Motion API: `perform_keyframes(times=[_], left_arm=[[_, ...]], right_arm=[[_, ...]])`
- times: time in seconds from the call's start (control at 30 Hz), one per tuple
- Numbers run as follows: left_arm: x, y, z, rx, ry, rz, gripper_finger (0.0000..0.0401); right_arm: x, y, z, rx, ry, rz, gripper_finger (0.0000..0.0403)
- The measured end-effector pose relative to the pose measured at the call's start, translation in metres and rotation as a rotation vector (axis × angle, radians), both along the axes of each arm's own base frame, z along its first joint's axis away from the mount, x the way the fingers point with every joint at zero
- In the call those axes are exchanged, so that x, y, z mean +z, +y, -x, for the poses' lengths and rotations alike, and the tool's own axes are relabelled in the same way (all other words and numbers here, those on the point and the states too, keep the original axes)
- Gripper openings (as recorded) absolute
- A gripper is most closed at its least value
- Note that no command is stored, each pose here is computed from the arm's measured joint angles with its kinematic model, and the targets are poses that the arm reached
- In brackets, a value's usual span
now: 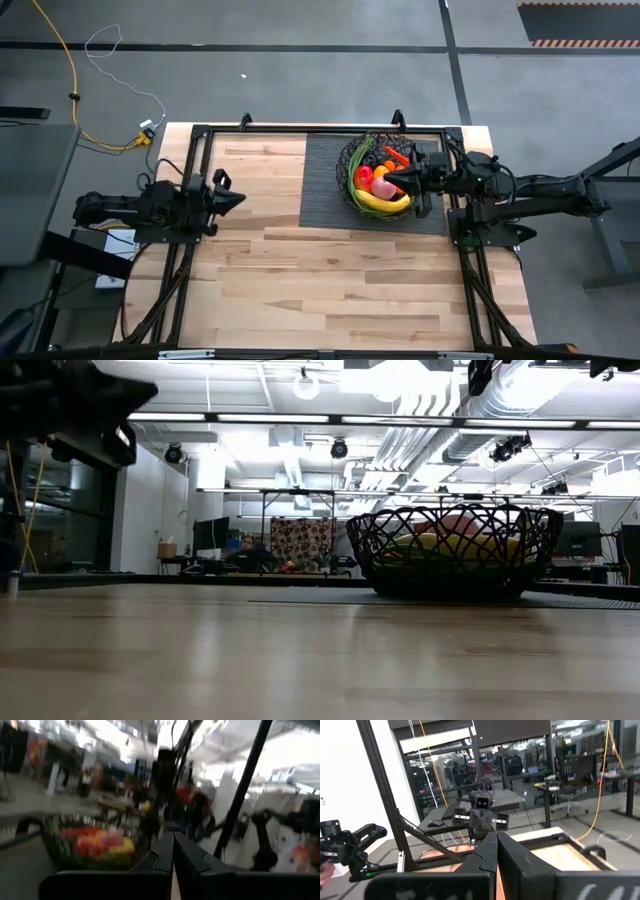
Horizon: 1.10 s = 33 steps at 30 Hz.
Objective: Build produce basket
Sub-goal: Return to Home Position
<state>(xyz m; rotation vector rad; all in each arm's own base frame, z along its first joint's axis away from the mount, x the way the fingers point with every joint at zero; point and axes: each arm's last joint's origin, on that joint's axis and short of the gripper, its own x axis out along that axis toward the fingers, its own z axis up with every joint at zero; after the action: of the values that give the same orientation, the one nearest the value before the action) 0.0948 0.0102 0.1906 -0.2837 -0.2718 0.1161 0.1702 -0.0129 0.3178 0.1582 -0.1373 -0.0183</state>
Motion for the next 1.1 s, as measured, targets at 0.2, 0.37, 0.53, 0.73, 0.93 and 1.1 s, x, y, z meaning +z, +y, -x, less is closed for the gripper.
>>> perform_keyframes(times=[0.2,0.37,0.53,0.73,0.93,1.1], left_arm=[[-0.013,0.000,-0.002,-0.005,0.137,0.017,0.0000],[-0.022,0.001,-0.003,0.022,0.229,0.003,0.0000],[-0.023,0.001,-0.003,0.034,0.250,-0.038,0.0000],[-0.023,0.000,-0.003,0.019,0.262,-0.095,0.0000],[-0.023,0.000,-0.003,0.019,0.260,-0.085,0.0001],[-0.023,0.000,-0.003,0.020,0.260,-0.085,0.0000]], right_arm=[[-0.003,0.000,0.000,0.011,0.025,-0.042,0.0000],[-0.002,0.000,0.000,0.011,0.025,-0.042,0.0000],[-0.002,0.000,0.000,0.011,0.024,-0.042,0.0000],[-0.003,0.000,0.000,0.012,0.025,-0.042,0.0000],[-0.003,0.000,0.000,0.012,0.026,-0.042,0.0000],[-0.003,0.000,0.000,0.017,0.024,-0.077,0.0000]])
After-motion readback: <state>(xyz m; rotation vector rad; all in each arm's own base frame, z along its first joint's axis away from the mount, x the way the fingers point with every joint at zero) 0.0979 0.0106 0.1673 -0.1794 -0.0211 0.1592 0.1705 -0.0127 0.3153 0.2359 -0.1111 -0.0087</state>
